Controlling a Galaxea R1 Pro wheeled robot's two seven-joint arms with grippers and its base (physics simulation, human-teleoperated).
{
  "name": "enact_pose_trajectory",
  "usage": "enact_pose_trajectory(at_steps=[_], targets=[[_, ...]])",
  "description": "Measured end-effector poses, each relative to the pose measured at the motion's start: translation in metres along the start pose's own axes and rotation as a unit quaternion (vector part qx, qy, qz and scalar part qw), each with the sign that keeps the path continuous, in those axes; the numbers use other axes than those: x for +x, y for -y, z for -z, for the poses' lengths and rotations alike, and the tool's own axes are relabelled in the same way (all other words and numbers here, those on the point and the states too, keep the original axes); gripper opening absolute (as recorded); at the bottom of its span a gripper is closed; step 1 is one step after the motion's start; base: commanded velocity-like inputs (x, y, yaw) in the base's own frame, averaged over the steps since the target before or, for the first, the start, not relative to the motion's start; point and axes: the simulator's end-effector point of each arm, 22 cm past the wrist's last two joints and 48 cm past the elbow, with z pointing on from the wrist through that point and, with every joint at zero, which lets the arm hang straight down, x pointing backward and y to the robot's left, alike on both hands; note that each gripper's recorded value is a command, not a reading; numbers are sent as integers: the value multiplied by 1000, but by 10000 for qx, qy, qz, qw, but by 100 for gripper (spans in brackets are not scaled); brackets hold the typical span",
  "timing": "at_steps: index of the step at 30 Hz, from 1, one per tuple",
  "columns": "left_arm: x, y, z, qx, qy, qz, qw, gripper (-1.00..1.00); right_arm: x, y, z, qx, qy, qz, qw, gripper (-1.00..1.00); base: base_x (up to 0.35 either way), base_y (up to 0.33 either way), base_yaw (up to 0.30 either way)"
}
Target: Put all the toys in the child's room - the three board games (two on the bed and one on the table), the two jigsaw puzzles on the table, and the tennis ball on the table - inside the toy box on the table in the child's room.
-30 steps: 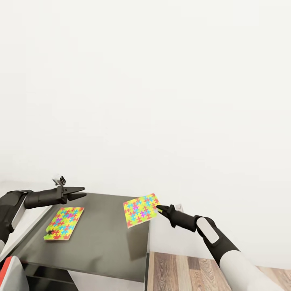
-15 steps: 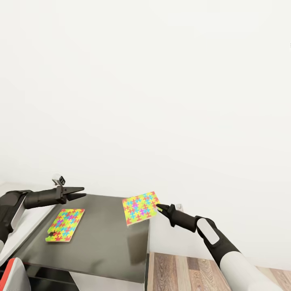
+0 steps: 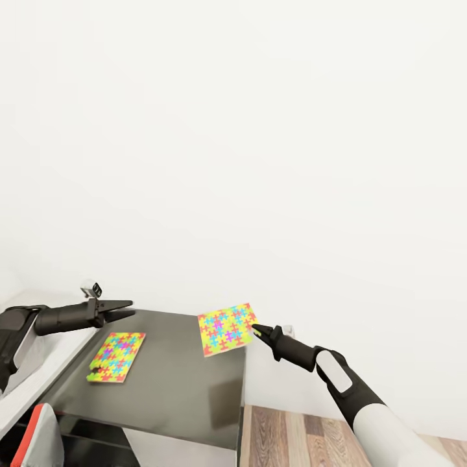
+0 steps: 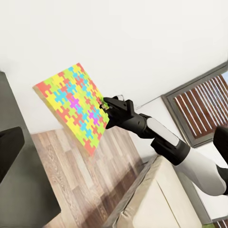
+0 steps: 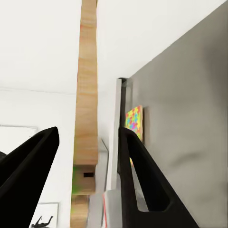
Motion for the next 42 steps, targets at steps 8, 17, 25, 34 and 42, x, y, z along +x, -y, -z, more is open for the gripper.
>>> enact_pose_trajectory(at_steps=[8, 17, 25, 34, 42], targets=[[-3, 8, 2, -3, -5, 1, 10000, 100, 0, -13, 3, -86, 5, 12, 10000, -100, 0, 0, 35], [-7, 19, 5, -1, 0, -13, 10000, 100, 0, -25, 6, -114, 14, 32, 9999, -100, 0, 0, 94], [-9, 27, 7, -3, -6, -13, 10000, 100, 0, -35, 9, -148, 15, 36, 9999, -100, 0, 0, 12], [-12, 35, 9, -4, -7, -14, 10000, 100, 2, -41, 13, -138, 41, 40, 9999, -100, 0, 0, 56], [-13, 43, 11, -3, -3, -19, 10000, 100, 2, -48, 15, -141, 82, 76, 9998, -100, 0, 0, 261]])
